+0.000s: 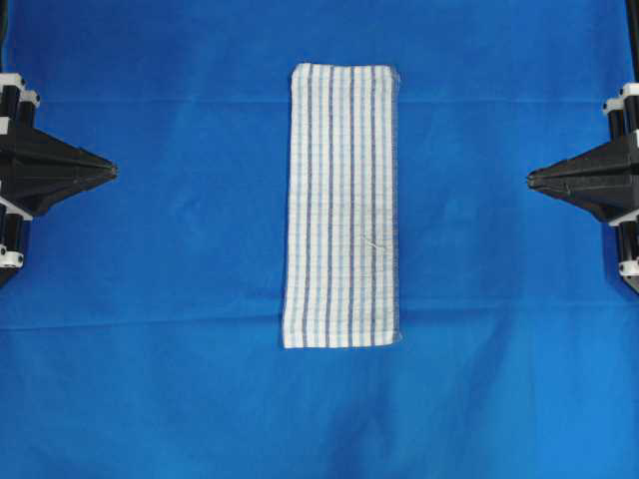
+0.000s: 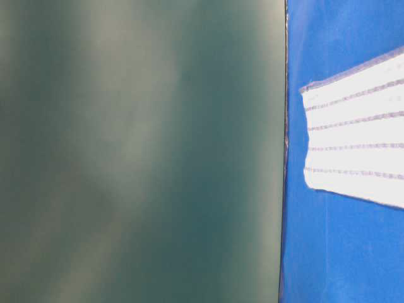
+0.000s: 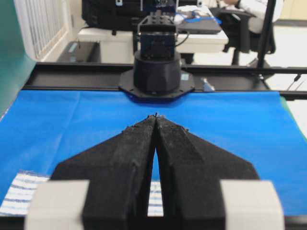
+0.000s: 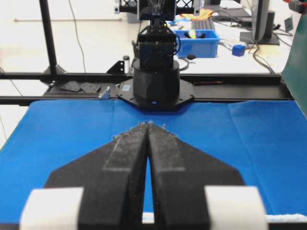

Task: Fold a vertical towel.
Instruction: 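Move both grippers to the far corners of the striped towel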

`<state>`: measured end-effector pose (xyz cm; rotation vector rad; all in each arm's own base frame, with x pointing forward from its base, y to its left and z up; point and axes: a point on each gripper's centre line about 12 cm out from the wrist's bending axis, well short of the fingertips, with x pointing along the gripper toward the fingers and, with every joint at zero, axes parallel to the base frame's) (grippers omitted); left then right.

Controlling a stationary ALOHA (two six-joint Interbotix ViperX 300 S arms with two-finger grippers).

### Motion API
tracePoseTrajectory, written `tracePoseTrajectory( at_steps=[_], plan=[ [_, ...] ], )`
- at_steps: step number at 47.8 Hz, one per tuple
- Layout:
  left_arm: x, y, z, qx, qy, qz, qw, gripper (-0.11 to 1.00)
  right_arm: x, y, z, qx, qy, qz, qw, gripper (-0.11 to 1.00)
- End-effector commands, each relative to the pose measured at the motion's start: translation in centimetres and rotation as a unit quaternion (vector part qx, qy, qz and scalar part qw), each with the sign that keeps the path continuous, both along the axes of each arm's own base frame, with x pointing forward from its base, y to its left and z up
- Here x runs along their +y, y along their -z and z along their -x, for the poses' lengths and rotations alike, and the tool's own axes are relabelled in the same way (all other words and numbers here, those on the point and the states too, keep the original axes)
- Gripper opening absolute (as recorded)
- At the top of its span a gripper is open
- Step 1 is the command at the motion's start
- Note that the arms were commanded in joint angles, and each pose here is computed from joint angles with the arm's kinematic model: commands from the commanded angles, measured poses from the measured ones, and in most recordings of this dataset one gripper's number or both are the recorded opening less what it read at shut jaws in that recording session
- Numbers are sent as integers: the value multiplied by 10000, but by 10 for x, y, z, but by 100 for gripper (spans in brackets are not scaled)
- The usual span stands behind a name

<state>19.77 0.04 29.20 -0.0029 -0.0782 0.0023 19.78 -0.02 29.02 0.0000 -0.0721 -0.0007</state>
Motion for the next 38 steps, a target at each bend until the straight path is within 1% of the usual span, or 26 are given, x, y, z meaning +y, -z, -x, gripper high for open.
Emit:
tracePoseTrajectory(
  at_steps=[1,5,9,16,21,28,34,37,38],
  plan=[
    [4,-8,-7,-49,-107,218,9997,0,-2,-10,-4,-115,42,-68,9999,0],
    [9,-6,-13,26,-216,204,9996,0,-6,-10,-7,-25,153,-128,9998,0],
    [17,-4,-21,107,-396,207,9989,0,-13,-9,-12,125,303,-179,9993,0],
    [32,0,-39,299,-685,229,9969,0,-31,-6,-23,475,686,-347,9959,0],
    [47,8,-55,553,-942,260,9937,0,-45,-1,-31,716,983,-455,9915,0],
    [73,22,-76,944,-1318,339,9862,0,-74,13,-45,1186,1483,-548,9803,0],
    [98,36,-95,1268,-1628,437,9775,1,-99,29,-55,1531,1861,-653,9683,1],
    [109,45,-104,1406,-1741,475,9735,5,-113,40,-62,1780,2035,-719,9601,1],
    [112,47,-107,1448,-1774,494,9722,8,-117,43,-64,1857,2086,-746,9573,2]
  ],
)
